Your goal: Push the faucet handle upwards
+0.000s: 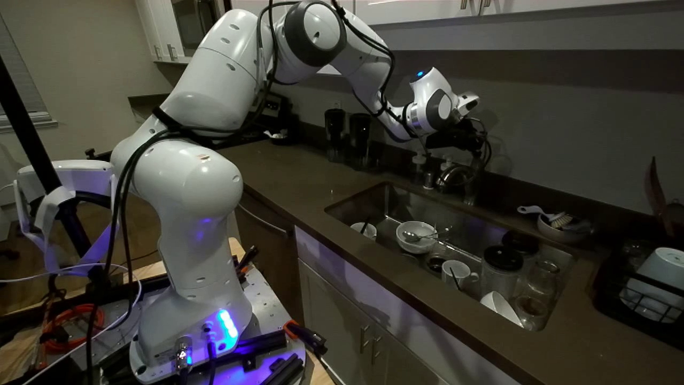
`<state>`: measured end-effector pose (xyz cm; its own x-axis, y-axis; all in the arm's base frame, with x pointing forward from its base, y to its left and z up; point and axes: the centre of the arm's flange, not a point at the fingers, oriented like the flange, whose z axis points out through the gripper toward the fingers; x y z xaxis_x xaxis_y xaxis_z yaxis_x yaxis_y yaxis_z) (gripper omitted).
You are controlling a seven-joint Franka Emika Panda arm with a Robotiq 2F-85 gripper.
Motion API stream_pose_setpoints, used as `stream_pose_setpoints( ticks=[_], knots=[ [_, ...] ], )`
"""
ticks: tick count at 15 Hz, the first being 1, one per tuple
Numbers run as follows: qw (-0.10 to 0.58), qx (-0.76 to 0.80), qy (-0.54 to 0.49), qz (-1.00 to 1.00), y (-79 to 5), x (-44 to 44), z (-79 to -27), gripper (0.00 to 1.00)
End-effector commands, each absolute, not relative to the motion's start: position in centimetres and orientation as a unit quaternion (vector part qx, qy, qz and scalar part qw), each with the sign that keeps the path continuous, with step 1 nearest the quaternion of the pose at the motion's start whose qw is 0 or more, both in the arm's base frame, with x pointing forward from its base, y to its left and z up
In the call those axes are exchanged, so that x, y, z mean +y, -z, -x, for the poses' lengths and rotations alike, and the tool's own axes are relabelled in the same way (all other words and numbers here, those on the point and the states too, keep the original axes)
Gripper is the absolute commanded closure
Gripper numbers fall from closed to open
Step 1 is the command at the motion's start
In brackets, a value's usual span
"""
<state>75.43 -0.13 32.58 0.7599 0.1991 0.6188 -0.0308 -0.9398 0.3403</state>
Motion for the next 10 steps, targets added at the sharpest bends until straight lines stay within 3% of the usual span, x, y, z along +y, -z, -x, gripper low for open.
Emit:
stream_pose_setpoints(
  ticks=[1, 10],
  knots=[
    [0.163, 0.043, -0.329, -0.929, -32.28, 0.63, -74.3, 1.0],
    [0.155, 0.03, -0.365, -0.918, -32.45, 0.78, -74.27, 1.0]
  ],
)
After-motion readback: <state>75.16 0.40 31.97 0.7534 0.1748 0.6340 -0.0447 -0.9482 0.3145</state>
